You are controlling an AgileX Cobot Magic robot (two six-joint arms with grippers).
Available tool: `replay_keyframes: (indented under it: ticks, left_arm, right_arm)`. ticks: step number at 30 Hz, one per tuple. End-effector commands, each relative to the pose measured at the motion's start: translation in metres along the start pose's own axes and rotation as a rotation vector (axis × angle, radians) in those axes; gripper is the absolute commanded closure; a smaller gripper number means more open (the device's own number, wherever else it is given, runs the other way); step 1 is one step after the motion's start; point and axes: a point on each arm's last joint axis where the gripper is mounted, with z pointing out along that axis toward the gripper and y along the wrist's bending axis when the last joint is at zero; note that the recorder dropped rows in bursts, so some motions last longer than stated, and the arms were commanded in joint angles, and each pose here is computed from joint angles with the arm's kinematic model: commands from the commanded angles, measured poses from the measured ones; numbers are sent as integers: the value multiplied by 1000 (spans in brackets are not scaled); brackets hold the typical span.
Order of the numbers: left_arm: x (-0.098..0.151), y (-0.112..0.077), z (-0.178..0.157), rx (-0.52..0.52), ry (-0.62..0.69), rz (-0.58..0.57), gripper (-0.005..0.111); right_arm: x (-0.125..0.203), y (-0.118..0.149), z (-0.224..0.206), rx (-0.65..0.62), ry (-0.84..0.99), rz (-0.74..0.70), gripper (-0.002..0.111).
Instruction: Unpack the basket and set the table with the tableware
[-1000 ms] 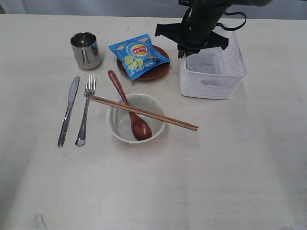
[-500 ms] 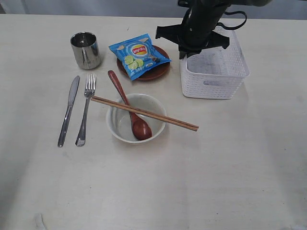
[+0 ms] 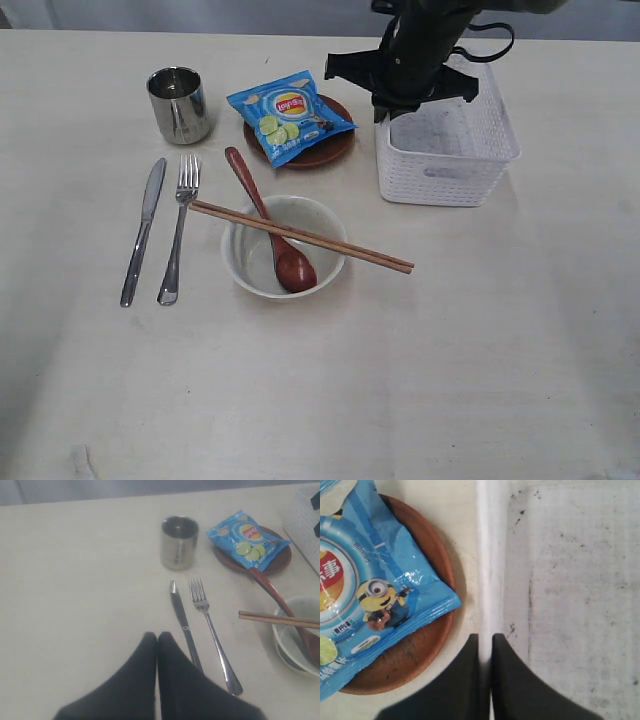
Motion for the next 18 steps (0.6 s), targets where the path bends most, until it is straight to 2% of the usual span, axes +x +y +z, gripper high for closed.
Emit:
replay_keyframes:
  ticks: [1,2,4,9,11,14,18]
  left_arm:
    - [1,0,1,4,-9,-4,107]
    - [1,0,1,4,-9,-4,107]
    - [1,0,1,4,-9,-4,107]
    - [1,0,1,5,-12,-4,107]
    - [-3,-1,0,7,-56,-4,107]
    - [-18,-1,-2,14,-209,-2,107]
    - [-34,-2,-8,15,-380,15,107]
  right_arm:
    - [1,-1,2,4,8,1,73]
    - [1,-1,0,5,10,-6,60]
    - [-2,0,-11,-5,-12,-31,52]
    - [-18,-3,-82,-24,-172,-199,54]
    - [-20,-2,-117,-32,-246,-336,71]
    - [-19,-2,-166,-34,-355,-477,108]
    - [-16,-3,-230,-66,-555,-492,109]
